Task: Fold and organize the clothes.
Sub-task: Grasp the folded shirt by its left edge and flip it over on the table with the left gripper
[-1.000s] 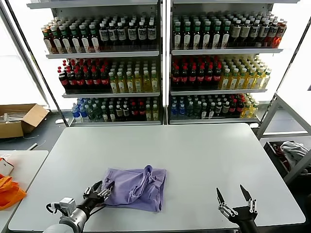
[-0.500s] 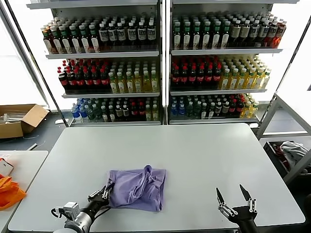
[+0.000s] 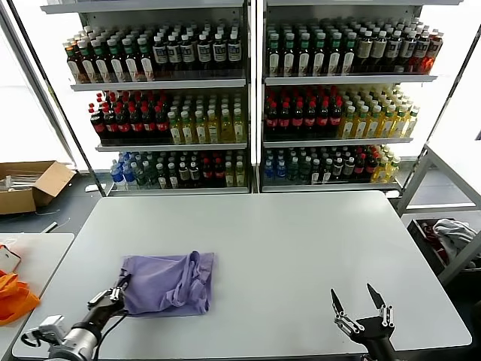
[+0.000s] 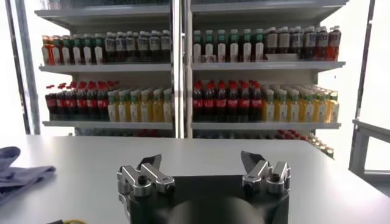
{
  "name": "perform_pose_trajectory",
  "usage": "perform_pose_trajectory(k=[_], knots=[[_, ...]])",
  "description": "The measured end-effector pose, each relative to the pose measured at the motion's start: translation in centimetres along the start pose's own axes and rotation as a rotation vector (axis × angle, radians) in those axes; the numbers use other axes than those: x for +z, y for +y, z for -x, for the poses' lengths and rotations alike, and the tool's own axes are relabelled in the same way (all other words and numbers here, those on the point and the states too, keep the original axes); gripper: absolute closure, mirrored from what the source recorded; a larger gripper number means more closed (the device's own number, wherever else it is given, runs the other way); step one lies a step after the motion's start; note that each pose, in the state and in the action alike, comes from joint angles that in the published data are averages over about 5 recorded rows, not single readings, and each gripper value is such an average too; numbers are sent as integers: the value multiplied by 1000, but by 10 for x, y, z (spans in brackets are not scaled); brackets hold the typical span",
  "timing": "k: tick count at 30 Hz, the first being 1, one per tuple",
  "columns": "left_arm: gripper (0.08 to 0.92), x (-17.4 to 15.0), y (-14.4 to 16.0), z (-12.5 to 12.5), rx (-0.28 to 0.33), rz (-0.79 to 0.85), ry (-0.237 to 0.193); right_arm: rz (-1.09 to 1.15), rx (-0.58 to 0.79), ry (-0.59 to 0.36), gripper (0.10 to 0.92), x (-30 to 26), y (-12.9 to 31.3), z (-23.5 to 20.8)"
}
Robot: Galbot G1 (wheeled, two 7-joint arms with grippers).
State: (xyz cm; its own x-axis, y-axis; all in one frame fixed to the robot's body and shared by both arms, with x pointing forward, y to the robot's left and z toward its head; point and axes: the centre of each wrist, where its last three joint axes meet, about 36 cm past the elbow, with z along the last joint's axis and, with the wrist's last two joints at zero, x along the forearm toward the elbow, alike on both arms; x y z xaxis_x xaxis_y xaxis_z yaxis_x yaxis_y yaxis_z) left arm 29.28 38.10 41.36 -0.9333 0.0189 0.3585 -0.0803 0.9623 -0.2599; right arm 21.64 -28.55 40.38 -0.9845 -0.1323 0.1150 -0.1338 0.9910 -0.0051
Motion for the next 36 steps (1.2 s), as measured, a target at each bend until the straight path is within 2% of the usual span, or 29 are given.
perform_pose_trajectory(k=[5, 10, 15, 19, 23, 30, 36], knots=[[870, -40, 41, -22, -86, 41, -43, 3, -8, -1, 200, 1, 2, 2], [870, -83, 60, -41, -128, 113, -78, 6, -13, -2, 200, 2, 2, 1], [870, -109, 51, -51, -123, 173, -98, 5, -10, -4, 200, 3, 0, 0], [870, -106, 25, -51, -84, 199, -91, 6, -2, -6, 200, 3, 0, -2], [870, -80, -9, -39, -22, 195, -49, 5, 8, -9, 200, 0, 0, -5], [870, -17, -86, -3, 150, 108, 85, 2, 22, -7, 200, -6, 2, -11], [870, 21, -155, 32, 286, 7, 198, -1, 22, 8, 200, -8, 7, -15]])
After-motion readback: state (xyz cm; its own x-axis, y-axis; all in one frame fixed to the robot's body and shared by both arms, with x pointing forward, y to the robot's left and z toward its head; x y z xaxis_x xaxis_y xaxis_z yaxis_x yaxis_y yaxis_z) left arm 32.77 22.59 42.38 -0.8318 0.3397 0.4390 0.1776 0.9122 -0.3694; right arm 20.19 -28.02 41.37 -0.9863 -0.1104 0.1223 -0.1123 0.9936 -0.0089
